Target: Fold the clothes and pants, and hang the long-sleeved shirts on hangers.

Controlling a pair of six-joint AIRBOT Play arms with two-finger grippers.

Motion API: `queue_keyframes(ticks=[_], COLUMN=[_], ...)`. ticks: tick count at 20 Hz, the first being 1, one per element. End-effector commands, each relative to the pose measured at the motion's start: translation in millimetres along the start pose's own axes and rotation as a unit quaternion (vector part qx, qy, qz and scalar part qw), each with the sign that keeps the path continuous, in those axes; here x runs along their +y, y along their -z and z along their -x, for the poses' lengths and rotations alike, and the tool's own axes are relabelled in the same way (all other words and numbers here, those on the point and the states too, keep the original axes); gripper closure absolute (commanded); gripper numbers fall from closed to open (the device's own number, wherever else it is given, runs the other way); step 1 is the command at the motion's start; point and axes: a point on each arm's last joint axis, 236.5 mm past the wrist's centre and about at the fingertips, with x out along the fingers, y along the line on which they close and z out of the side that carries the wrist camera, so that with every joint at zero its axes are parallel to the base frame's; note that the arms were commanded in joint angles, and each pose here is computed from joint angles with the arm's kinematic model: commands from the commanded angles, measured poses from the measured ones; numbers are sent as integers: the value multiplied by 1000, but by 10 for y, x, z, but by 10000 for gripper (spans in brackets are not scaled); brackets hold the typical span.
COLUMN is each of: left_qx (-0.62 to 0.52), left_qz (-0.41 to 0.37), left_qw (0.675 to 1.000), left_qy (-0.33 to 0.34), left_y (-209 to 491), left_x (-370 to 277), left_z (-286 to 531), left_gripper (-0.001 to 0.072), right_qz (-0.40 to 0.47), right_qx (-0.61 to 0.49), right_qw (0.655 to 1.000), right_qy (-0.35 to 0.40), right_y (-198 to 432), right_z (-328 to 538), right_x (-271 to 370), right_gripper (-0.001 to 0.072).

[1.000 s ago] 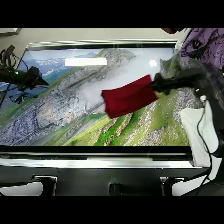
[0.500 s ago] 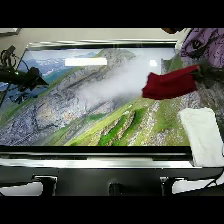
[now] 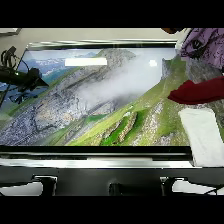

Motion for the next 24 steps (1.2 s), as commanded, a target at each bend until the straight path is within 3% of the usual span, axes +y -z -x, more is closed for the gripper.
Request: queue_keyframes(ticks=[1,6,12,19,24], left_qx=[2,2,2,2,6], left_qz=[-1,-1,-1,-1,-1], left_qw=[1000,1000,1000,1000,1000], left_qy=[0,0,0,0,0], left_y=[9,9,9,9,29], left_x=[-5,-4,-3,-1,-2], left_z=[0,0,0,1,1], left_gripper=[692,692,692,692,692], right_qz=[-8,-21,-29,-32,-29], right_qx=[-19,-22,52,127,156], right_qw=[998,993,976,928,899], right_qy=[63,116,208,349,409], right_y=[-22,70,448,868,1269], right_z=[285,623,806,986,1056], right_x=[-238,-408,-806,-1517,-1938], right_gripper=[685,685,685,684,685])
